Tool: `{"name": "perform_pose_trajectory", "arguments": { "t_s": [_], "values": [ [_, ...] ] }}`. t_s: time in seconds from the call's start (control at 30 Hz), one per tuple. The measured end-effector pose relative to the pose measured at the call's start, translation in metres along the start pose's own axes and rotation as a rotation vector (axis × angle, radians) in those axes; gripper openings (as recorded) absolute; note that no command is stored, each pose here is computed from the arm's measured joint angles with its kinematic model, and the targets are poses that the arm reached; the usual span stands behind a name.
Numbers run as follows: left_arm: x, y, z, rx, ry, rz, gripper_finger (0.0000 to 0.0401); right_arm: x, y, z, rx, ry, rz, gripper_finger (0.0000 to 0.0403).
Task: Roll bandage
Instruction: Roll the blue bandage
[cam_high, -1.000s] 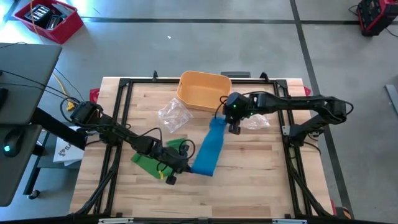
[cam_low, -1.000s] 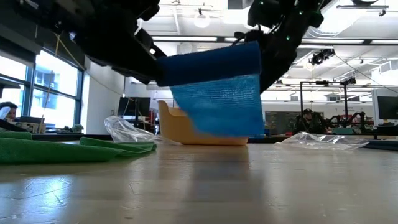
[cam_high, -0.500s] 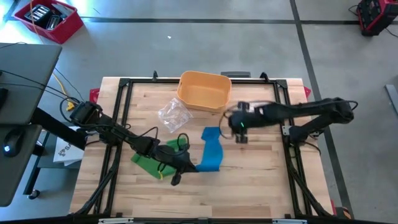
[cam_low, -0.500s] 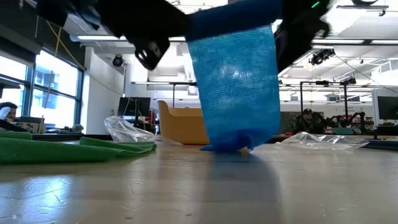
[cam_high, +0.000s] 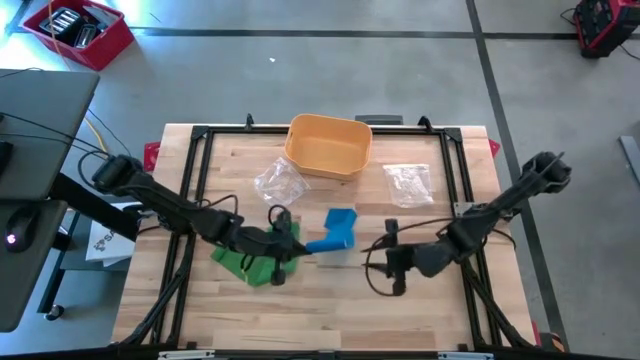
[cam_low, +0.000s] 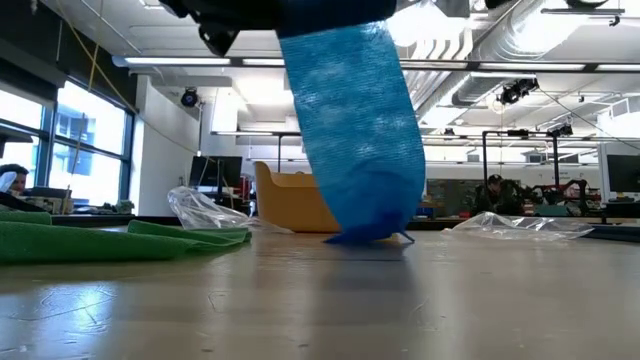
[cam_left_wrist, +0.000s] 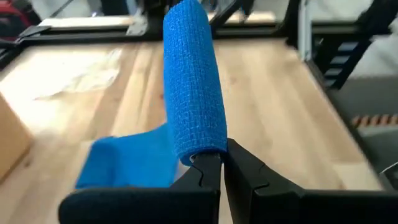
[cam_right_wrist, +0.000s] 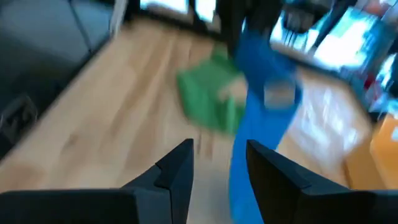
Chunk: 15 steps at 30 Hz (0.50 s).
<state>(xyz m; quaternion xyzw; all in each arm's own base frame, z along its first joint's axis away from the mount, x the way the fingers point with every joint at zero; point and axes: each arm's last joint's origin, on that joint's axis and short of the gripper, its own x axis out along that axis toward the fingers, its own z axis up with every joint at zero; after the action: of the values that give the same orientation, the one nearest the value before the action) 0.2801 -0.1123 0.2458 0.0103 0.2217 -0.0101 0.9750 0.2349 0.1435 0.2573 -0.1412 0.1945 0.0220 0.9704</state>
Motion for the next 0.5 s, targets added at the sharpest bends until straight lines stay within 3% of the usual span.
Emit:
{"name": "perform_pose_trajectory", "arguments": {
  "t_s": [0.13, 0.5],
  "values": [
    [-0.002, 0.001, 0.004, 0.079, 0.045, 0.024, 0.0, 0.01, -0.004, 0.007, 0.026, -0.084, -0.052, 0.0138],
    [-0.002, 0.002, 0.003, 0.111, 0.049, 0.052, 0.0001, 0.042, -0.016, -0.01, 0.083, 0.006, -0.06, 0.0147]
  ]
}}
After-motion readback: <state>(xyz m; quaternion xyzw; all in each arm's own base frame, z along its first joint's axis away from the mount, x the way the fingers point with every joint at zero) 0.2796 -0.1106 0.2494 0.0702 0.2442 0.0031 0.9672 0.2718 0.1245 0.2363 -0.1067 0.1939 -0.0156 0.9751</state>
